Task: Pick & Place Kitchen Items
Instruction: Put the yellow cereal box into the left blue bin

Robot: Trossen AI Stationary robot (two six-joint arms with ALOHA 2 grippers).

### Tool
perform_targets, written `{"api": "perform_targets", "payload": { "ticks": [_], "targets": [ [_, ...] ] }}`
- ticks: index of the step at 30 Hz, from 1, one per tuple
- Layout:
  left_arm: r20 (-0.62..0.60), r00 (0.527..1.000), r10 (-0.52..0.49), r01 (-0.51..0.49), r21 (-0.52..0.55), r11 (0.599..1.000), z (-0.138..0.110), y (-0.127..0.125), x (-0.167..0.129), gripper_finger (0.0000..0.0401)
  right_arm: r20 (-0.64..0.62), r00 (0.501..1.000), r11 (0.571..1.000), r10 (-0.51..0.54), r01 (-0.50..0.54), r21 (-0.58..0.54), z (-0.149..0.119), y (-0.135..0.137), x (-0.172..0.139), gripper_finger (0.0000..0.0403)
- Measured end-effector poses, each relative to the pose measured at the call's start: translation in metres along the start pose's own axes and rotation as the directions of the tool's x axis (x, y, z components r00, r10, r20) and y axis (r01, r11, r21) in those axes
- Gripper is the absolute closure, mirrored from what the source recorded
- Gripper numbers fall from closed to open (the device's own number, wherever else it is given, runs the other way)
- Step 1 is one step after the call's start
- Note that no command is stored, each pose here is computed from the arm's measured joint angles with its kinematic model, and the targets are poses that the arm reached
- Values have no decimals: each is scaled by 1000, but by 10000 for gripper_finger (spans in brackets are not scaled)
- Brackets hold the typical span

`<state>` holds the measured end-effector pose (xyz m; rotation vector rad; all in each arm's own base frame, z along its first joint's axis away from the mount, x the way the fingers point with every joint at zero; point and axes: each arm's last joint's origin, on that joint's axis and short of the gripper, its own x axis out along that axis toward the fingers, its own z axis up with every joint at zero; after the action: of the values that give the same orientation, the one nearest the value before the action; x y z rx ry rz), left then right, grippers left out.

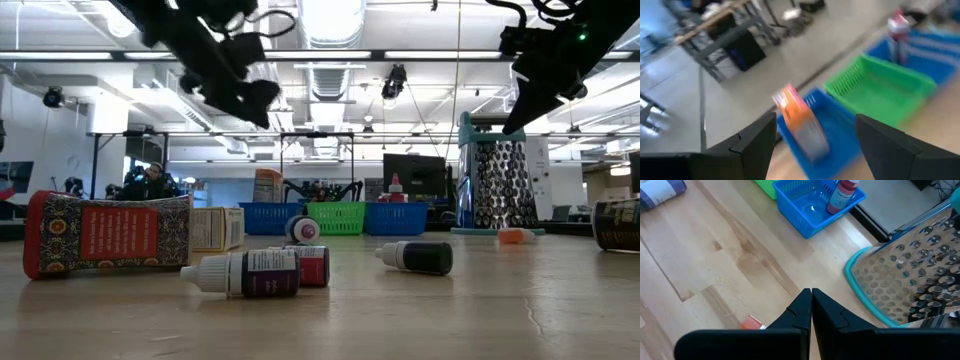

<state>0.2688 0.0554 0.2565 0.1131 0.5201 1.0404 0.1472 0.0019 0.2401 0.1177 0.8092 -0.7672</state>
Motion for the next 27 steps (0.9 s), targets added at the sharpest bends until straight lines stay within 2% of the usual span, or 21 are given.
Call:
{"api": "perform_targets", "payload": {
  "ticks": [2, 4, 6, 8, 10, 13, 18, 22, 27],
  "targets": [
    [-55, 994, -96, 98, 31, 995, -5, 4, -16, 130, -1, 1000, 1000, 0, 0, 0, 0, 0, 0, 394],
    [-105, 970, -221, 231, 92, 969, -8, 8, -31, 130, -6, 1000, 1000, 2, -2, -4, 0, 0, 0, 394],
    [-155, 933, -325, 349, 169, 922, -12, 9, -44, 130, -10, 1000, 1000, 1, -1, -13, -1, 0, 0, 394],
    [-194, 886, -420, 458, 241, 856, -14, 11, -54, 130, -12, 1000, 999, 2, -2, -37, -1, 0, 0, 394],
    [-207, 849, -485, 526, 272, 806, -15, 13, -62, 130, -12, 1000, 999, 3, -4, -52, -1, 0, 0, 394],
    [-197, 815, -545, 579, 269, 769, -13, 14, -70, 130, -10, 1000, 999, 4, -4, -47, -1, 0, 0, 394],
    [-207, 810, -550, 586, 225, 778, -11, 18, -73, 130, -7, 1000, 999, 4, -4, -44, 0, 0, 0, 394],
    [-258, 803, -538, 588, 196, 784, -13, 20, -75, 118, 0, 1000, 999, 10, -10, 37, -1, -3, -2, 394],
    [-298, 798, -523, 588, 196, 785, -15, 23, -75, 93, 36, 995, 992, 93, -95, 83, -2, -14, -16, 394]
  ]
}}
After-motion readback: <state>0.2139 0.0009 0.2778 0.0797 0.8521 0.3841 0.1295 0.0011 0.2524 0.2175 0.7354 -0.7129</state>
